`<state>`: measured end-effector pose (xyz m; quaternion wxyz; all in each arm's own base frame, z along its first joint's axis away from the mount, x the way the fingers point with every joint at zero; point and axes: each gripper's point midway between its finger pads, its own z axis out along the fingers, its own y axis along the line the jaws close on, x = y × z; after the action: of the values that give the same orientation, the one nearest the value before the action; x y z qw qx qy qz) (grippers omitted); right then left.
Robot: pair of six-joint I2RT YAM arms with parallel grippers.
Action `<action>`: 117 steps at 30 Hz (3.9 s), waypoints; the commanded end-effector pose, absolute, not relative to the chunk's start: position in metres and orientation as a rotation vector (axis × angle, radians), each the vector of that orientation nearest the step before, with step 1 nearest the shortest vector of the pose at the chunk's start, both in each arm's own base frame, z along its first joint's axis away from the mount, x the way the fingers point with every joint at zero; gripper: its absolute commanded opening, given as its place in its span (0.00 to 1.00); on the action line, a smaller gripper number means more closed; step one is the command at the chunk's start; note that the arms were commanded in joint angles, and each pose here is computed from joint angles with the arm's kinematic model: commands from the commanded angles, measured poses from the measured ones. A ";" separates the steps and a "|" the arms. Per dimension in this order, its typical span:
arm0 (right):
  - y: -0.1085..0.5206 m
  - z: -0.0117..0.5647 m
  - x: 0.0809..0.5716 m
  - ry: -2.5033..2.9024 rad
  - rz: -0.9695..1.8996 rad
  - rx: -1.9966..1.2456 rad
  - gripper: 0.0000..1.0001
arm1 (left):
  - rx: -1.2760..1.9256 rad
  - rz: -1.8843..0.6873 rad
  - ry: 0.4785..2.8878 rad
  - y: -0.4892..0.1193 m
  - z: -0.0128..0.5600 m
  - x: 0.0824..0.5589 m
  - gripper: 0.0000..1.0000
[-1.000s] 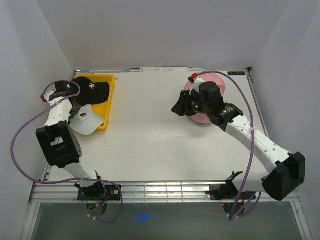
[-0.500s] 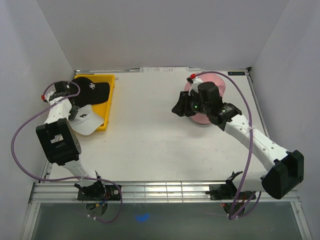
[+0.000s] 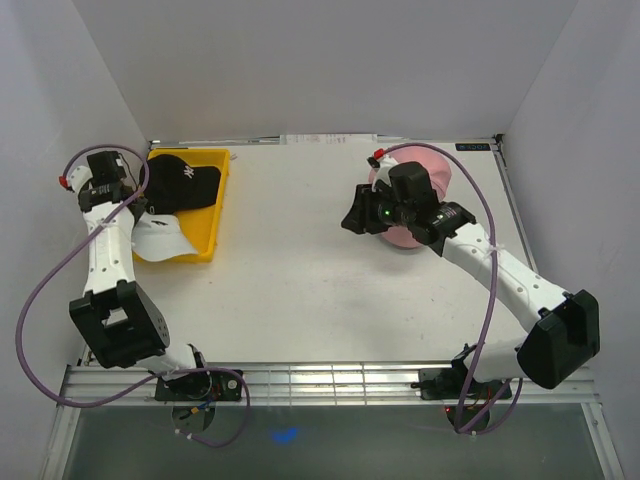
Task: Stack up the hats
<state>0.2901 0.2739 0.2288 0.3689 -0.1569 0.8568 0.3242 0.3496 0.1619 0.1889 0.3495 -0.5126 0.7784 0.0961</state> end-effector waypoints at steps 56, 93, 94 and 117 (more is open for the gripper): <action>0.334 0.408 0.303 1.881 1.150 -0.334 0.58 | -0.333 -1.255 1.833 -0.157 0.388 0.298 0.00; 0.329 0.340 0.313 2.067 0.855 -0.133 0.53 | -0.275 -1.321 1.932 -0.224 0.334 0.281 0.00; 0.328 0.341 0.313 2.059 0.858 -0.127 0.53 | -0.276 -1.323 1.934 -0.224 0.333 0.280 0.00; 0.332 0.318 0.314 2.105 0.891 -0.045 0.58 | -0.263 -1.343 1.940 -0.233 0.334 0.276 0.00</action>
<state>0.3098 0.3310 0.3167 0.4067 -0.0314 0.8427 0.3513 0.2772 -0.2322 0.3124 0.3501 -0.1115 0.7784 -0.5090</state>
